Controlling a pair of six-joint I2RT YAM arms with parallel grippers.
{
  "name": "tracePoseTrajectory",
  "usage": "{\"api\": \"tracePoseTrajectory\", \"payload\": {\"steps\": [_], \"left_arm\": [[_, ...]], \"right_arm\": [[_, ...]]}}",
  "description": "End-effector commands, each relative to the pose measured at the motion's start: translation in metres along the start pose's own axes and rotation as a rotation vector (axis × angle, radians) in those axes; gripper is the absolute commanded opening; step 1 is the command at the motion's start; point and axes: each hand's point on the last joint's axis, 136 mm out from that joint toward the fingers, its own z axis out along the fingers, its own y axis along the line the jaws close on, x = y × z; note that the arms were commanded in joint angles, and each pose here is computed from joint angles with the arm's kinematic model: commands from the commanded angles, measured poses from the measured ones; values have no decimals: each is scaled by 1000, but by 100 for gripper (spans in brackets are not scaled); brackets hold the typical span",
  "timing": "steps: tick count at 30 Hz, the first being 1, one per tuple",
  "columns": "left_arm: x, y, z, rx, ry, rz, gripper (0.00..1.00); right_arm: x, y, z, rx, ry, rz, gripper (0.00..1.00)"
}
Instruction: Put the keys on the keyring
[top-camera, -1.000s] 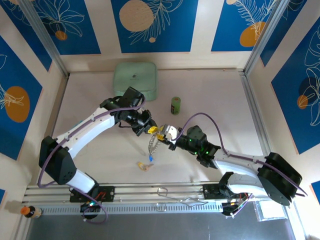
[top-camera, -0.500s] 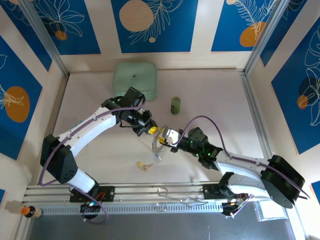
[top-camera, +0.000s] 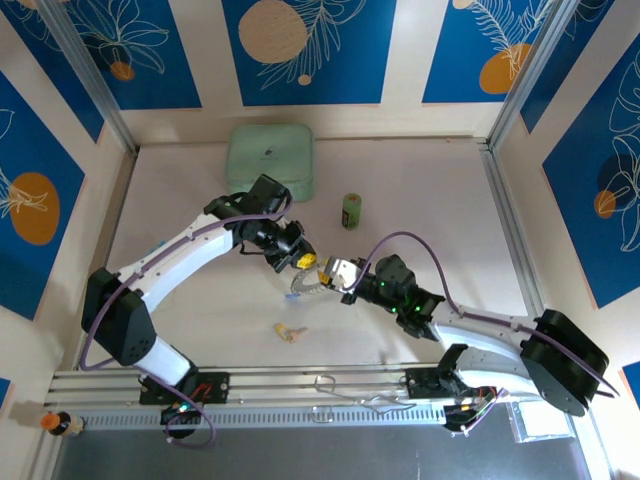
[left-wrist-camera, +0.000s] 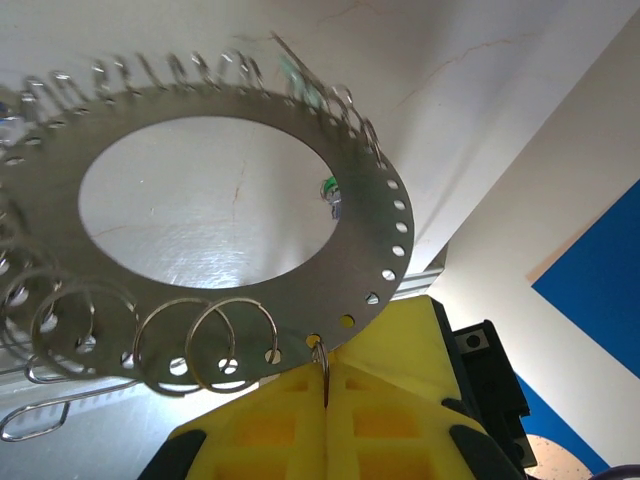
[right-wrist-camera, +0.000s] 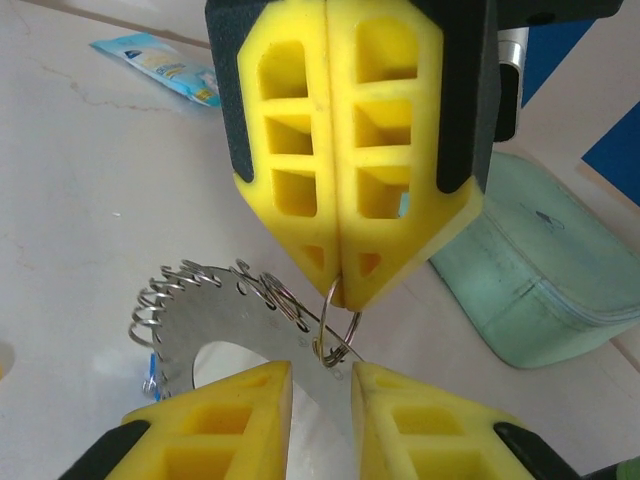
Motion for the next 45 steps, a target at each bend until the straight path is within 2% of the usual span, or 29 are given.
{"api": "tracePoseTrajectory", "payload": {"steps": [1,15,22,27,29,33,37,45], "left_arm": [[7,-8,-4,21,22,-6,0],[9,-6,-1,26,37,-24,0],[9,-6,-1,26,38,-27,0],[9,-5,-1,27,34,-24,0],[7,-6,-2,37,22,-15,0],[6,-8,-1,51,16,-10,0],[6,-7,-1,49,17,-11,0],[5,-6,-1,48,14,-11,0]], "right_arm": [[-19,-8,3,23,-60,-4,24],[-29,-14,8,37,-91,-1,22],[-29,-17,9,49,-88,-4,17],[-29,-16,9,45,-85,-5,6],[-29,-16,9,43,-81,-5,5],[-24,-14,9,35,-62,-7,14],[-21,-14,7,43,-53,-9,15],[-15,-14,5,50,-24,-43,23]]}}
